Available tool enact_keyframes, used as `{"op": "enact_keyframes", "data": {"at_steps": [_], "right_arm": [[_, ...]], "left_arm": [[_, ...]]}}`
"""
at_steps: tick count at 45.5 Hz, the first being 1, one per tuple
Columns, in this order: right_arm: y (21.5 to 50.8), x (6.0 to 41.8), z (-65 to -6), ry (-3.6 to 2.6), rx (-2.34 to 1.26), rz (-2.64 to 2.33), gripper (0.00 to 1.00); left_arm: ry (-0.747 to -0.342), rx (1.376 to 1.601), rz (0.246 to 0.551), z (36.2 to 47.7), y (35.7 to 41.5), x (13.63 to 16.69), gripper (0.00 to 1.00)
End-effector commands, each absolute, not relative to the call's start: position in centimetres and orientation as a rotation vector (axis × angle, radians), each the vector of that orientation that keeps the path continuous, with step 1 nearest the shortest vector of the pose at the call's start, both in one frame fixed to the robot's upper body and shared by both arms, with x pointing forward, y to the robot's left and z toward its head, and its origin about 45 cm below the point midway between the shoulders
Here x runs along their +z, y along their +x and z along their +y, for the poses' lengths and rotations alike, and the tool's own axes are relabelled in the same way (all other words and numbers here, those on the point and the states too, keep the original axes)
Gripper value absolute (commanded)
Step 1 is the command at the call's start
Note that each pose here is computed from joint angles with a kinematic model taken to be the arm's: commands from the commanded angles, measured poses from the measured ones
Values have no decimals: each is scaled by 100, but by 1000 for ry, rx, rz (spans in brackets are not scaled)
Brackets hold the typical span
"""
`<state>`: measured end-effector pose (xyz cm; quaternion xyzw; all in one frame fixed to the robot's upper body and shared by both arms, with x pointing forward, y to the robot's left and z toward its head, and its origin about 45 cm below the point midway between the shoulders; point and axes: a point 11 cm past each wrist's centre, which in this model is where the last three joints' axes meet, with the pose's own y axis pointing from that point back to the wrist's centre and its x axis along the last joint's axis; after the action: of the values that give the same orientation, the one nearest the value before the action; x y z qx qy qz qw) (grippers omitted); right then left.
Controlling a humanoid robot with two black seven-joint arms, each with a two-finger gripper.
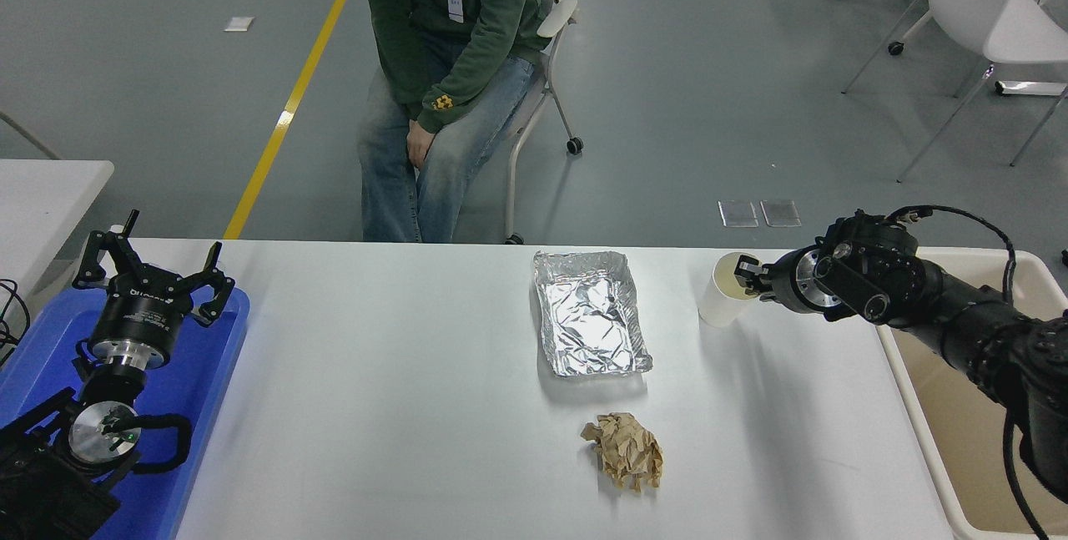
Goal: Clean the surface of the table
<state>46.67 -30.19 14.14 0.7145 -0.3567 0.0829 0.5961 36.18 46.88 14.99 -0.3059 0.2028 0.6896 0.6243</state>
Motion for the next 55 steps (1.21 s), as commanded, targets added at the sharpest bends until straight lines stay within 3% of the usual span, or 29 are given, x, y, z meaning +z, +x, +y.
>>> {"op": "enact_keyframes", "data": {"at_steps": [1, 21, 55], "right_arm": [[4694, 1472, -3027, 1675, 171, -847, 0], [4731, 1600, -3078, 1739, 102, -899, 0], [4924, 3260, -3955, 1881, 108, -1082, 0]], "left_arm": [[-702, 1583, 465, 4688, 3618, 1499, 100], [-702, 1583, 465, 4688, 3618, 1499, 100], [-702, 1583, 465, 4688, 3618, 1499, 100]]}}
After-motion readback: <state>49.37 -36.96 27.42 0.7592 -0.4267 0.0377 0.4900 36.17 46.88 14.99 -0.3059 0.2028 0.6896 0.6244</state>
